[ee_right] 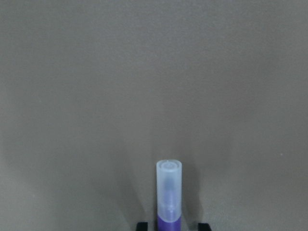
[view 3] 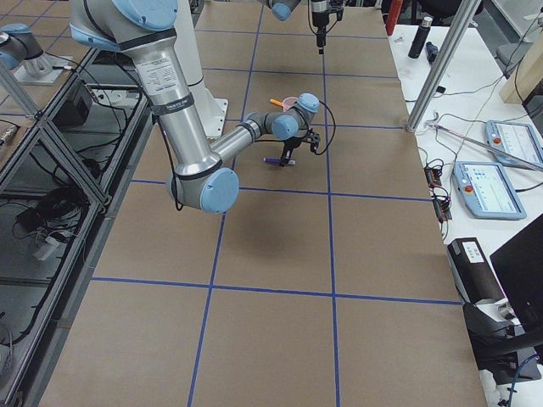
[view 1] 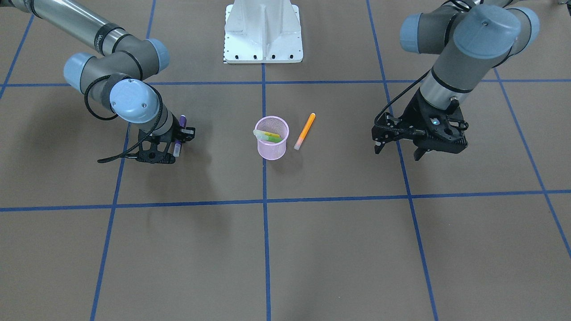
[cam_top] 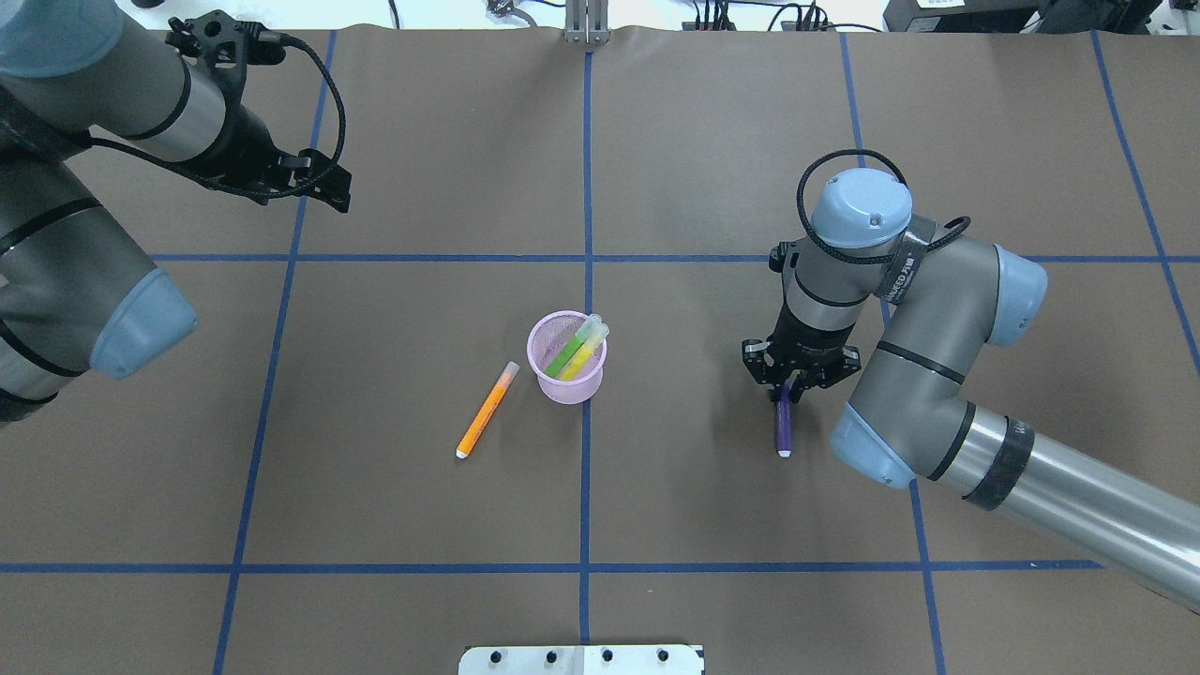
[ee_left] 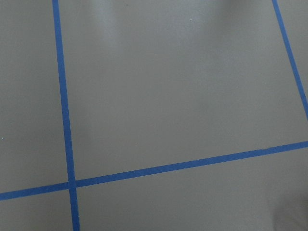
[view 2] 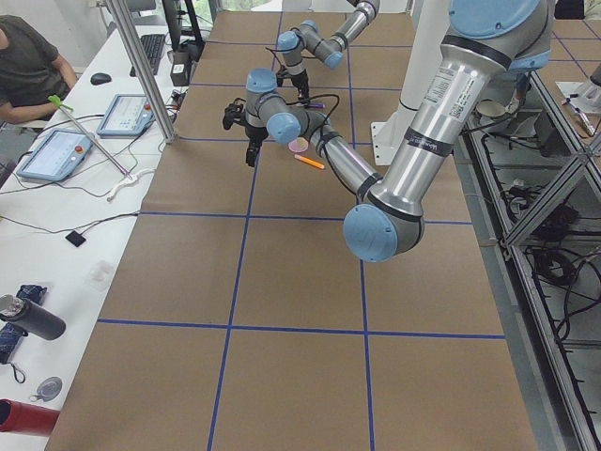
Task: Collect pens into pen holder
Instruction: 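Lift the purple marker and move it over the pen cup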
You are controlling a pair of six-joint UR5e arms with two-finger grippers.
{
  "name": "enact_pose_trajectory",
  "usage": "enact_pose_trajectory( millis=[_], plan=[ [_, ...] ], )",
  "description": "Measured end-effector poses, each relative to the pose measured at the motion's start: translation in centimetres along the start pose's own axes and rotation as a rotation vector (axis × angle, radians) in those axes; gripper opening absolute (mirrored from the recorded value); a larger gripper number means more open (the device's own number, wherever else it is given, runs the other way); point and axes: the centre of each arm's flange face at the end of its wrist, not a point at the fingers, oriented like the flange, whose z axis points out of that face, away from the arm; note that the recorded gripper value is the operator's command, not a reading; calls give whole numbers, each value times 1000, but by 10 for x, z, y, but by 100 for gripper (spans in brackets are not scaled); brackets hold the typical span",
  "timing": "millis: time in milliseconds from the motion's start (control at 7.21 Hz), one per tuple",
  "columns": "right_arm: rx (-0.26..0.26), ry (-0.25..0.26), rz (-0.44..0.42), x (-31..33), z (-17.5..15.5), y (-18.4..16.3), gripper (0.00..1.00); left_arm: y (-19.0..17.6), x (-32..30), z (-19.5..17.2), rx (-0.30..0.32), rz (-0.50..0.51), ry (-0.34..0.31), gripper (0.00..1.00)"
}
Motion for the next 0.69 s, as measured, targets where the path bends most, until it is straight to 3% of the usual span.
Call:
enact_pose_trajectory(
  millis=[416,555,693],
  plan=[
    [-11,-34,-23,-3,-7,3,0,0,1,-2,3,1,3,99],
    [4,-60,-30,-7,-23,4,0,1,2,-4,6,2,6,99],
    [56,-85,-33,-14,-48,6,0,2,4,-5,7,7,9,99]
  ],
)
